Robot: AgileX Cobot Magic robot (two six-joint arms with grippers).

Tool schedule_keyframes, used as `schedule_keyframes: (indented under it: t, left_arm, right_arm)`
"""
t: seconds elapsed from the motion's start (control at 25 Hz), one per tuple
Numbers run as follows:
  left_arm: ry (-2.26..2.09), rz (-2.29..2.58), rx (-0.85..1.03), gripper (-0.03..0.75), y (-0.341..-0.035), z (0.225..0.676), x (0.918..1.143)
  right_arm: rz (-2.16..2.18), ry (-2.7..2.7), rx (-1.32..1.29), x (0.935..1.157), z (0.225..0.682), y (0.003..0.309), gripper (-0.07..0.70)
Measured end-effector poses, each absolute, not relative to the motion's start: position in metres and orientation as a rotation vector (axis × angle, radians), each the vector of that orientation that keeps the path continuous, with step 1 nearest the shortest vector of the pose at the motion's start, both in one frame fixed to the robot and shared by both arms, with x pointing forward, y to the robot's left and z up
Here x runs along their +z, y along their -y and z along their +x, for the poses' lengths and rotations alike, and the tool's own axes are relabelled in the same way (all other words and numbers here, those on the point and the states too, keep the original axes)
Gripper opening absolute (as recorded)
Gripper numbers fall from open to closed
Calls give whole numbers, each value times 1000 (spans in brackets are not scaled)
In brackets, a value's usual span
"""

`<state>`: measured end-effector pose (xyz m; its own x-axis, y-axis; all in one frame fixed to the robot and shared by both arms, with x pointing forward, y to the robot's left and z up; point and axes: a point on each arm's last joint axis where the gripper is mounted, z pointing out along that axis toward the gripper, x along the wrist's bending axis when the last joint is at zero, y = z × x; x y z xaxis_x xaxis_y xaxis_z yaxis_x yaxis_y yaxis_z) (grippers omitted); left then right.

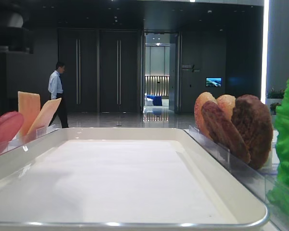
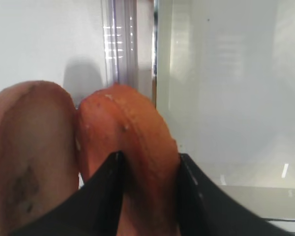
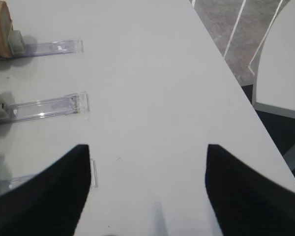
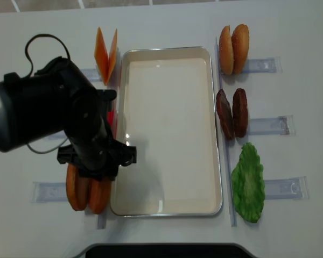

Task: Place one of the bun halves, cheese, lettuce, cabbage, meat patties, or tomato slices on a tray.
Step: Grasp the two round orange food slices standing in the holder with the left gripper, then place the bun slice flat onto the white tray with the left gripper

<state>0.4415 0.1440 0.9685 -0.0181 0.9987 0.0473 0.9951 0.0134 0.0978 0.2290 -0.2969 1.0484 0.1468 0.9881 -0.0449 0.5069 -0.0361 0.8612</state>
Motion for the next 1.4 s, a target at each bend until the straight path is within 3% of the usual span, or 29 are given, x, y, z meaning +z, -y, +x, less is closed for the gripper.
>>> schedule_keyframes:
  t: [0.08,0.2,0.28,0.44,1.04,1.4]
  left_arm:
    - [-2196,2165,163,200,-142,443,978]
    - [-2135,2107,166,193,-136,451,1004]
    - [-2075,2039,150,116,-129,458,1023]
    - [-1999,1986,148,110,-121,465,1044]
    - [-1738,1990,88,110,-96,484,1031]
    - [-1689,1917,-63,110,-107,508,1014]
  right_arm:
    - [1653,-1463,787,1048,229,297,472]
    - [1653,-1463,787,1048,229,297,472]
    - [1653,-1463,787,1048,229,297,472]
    - [1653,-1463,787,1048,229,297,472]
    - [1653,-1463,787,1048,229,297,472]
    - [1653,-1463,787,1048,229,297,472]
